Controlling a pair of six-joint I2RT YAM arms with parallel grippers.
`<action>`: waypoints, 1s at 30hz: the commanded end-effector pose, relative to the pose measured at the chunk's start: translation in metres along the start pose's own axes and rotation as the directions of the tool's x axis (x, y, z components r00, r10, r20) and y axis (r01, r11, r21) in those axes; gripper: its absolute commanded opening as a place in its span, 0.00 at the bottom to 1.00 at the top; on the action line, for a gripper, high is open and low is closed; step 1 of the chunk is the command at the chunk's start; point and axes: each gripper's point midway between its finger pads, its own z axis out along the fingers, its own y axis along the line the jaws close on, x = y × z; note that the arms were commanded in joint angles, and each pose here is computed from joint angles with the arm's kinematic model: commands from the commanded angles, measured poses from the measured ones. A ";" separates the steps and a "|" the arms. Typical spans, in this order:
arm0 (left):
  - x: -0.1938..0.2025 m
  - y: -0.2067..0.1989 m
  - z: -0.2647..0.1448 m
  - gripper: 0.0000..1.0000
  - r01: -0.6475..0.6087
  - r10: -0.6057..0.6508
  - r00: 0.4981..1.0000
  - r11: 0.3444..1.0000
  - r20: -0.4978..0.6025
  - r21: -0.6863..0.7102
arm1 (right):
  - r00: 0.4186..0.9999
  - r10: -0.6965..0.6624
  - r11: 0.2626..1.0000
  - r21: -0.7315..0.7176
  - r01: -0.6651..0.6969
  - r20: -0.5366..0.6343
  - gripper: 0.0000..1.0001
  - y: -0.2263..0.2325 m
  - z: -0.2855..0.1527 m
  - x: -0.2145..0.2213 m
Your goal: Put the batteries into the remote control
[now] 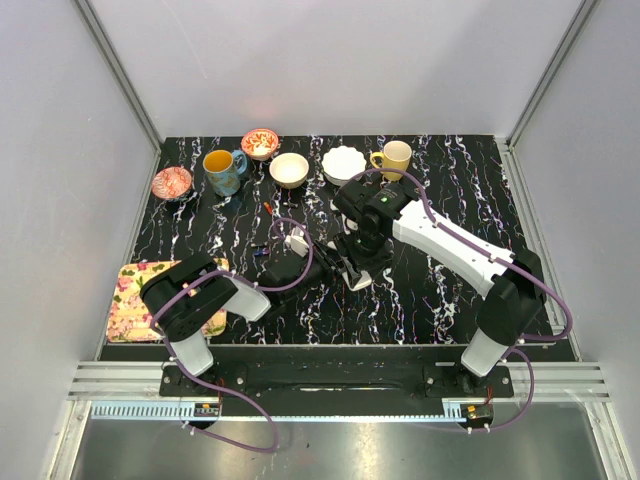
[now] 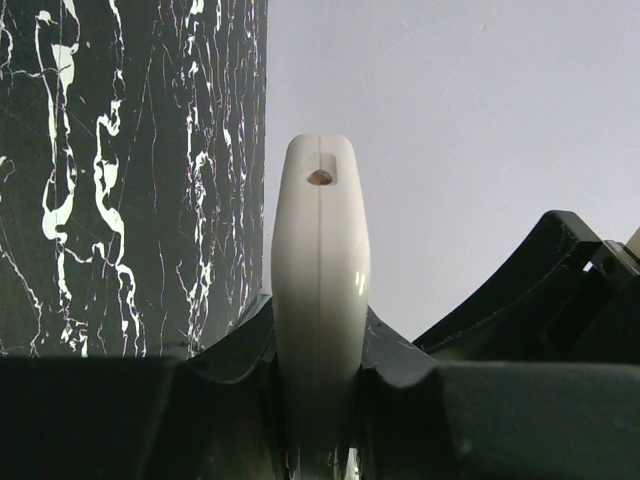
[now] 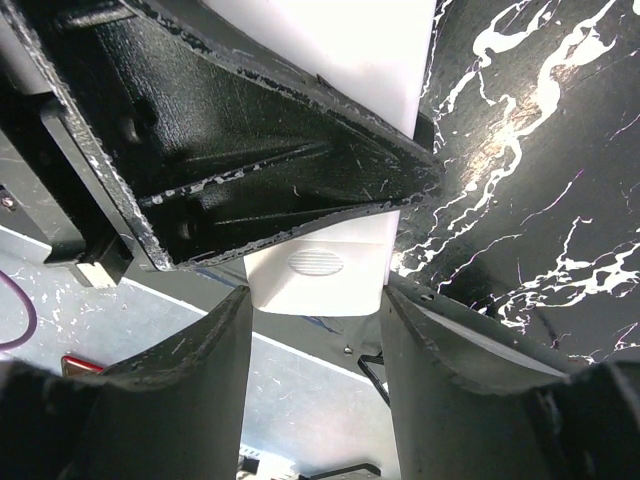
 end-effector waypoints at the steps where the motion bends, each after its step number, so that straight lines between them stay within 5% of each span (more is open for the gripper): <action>1: 0.002 -0.151 -0.029 0.00 0.022 -0.013 1.000 0.837 -0.021 0.547 | 0.999 0.007 0.999 0.037 -0.009 0.051 0.57 -0.011 0.008 -0.017; 19: 0.002 -0.151 -0.029 0.00 0.011 -0.003 1.000 0.836 -0.015 0.548 | 0.997 0.014 0.999 0.031 -0.017 0.074 0.69 -0.009 0.005 -0.021; 27: 0.002 -0.136 -0.025 0.00 0.002 0.006 1.000 0.857 -0.014 0.516 | 0.991 0.033 0.999 -0.012 -0.032 0.130 0.98 0.001 -0.009 -0.033; 30: 0.002 -0.132 -0.024 0.00 0.001 0.006 1.000 0.861 -0.012 0.508 | 0.987 0.037 0.999 -0.037 -0.031 0.159 1.00 0.007 -0.018 -0.039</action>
